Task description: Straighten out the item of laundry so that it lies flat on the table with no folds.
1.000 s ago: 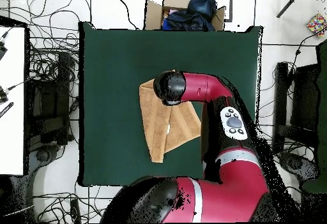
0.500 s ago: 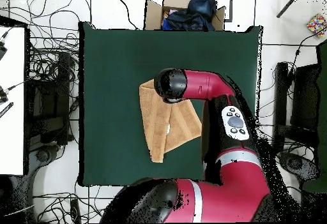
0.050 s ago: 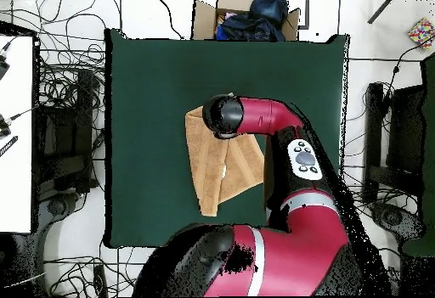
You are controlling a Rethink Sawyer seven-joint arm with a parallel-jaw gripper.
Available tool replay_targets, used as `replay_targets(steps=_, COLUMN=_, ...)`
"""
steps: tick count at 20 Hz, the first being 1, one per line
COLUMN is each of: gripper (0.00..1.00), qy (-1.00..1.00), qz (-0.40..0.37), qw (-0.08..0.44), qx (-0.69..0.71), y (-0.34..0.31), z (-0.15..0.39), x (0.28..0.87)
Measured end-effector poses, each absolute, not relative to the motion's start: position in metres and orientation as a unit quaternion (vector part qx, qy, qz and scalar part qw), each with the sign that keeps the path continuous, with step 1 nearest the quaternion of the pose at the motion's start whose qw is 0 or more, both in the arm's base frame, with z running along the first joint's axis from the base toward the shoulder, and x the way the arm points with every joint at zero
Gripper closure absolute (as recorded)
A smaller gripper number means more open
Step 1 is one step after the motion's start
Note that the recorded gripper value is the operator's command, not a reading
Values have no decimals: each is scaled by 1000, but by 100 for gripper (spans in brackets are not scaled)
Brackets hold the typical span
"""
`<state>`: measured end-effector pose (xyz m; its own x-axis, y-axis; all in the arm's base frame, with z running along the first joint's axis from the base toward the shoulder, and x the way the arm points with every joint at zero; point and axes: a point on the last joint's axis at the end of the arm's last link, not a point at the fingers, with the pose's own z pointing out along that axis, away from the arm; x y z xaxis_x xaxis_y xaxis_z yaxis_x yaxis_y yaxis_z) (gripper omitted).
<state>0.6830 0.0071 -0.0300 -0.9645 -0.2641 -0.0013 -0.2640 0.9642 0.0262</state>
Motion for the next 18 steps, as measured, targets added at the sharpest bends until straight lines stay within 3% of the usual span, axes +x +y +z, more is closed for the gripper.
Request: replay_targets(steps=18, gripper=0, qy=-991, qz=-17, qw=-5, qx=134, y=13, z=-50, x=676)
